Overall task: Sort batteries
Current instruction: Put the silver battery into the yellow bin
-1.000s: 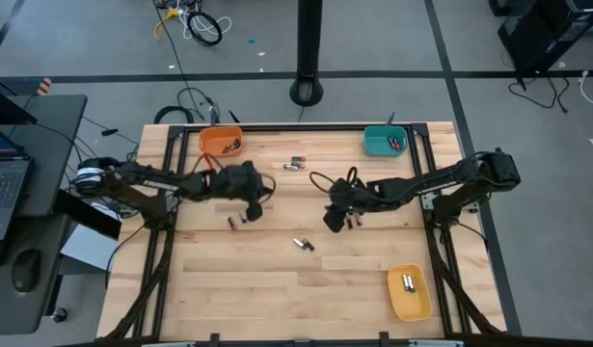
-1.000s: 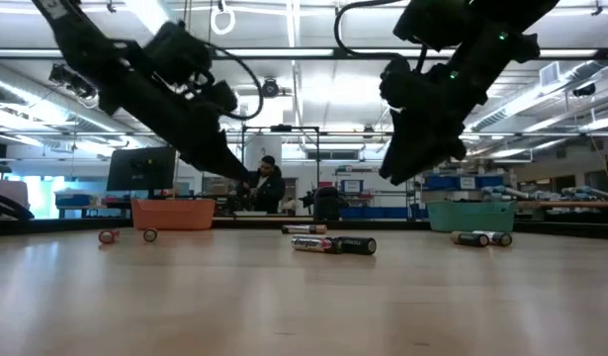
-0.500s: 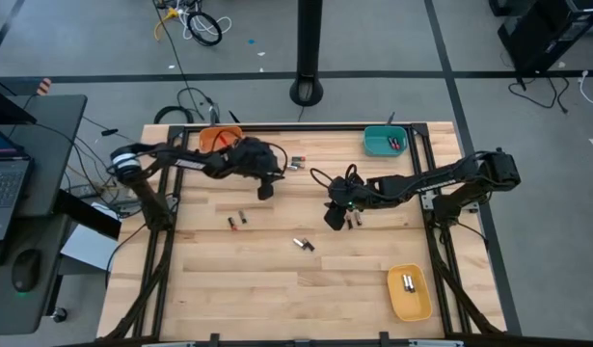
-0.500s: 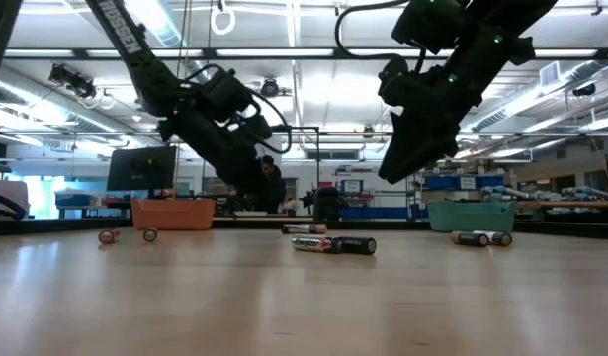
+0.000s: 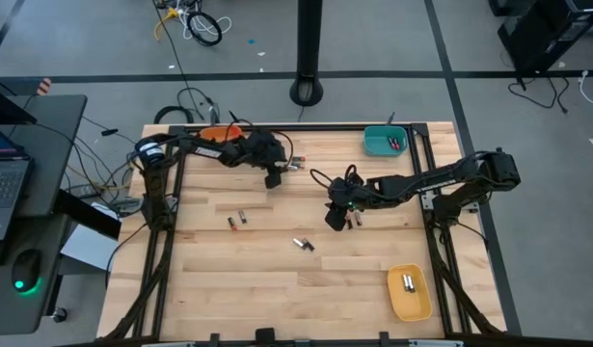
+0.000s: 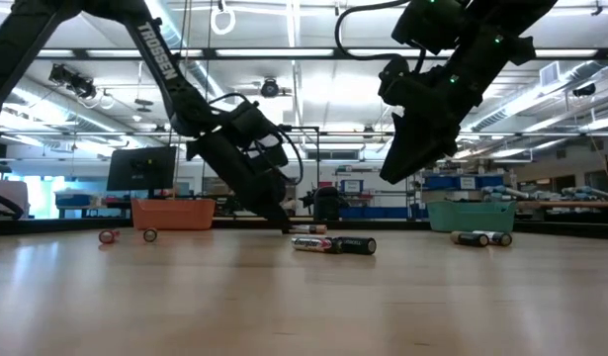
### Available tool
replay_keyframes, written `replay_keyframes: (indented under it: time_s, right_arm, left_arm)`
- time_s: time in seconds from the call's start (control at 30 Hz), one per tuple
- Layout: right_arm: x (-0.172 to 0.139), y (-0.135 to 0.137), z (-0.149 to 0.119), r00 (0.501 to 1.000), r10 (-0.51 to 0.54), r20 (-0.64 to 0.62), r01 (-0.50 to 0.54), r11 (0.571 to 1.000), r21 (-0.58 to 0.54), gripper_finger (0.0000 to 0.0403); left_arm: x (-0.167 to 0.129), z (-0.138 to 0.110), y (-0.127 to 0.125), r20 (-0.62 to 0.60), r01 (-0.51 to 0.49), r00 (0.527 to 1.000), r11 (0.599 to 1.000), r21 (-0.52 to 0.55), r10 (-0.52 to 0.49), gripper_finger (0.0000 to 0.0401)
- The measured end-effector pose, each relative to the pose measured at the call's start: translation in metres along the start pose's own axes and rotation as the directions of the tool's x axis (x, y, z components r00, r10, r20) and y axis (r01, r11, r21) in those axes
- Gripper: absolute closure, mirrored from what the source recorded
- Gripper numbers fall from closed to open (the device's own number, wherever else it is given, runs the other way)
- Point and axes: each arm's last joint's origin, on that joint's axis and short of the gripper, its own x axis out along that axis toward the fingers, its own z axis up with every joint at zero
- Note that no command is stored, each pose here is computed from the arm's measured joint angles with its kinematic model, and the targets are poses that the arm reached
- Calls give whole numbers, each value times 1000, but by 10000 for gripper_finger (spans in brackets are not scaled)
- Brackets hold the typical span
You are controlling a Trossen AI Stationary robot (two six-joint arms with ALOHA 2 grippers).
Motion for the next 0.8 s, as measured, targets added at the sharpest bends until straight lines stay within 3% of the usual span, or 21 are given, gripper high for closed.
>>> replay_keyframes:
  time_s: [0.23, 0.8]
  right_arm:
    - [0, 0, 0, 1000, 0, -2, 0, 1000, 0, 242]
    - [0, 0, 0, 1000, 0, -1, 0, 1000, -2, 246]
  left_arm:
    - [0, -1, -1, -41, 13, 999, 999, 38, -12, 223]
    - [3, -1, -18, -105, 46, 994, 987, 153, -30, 313]
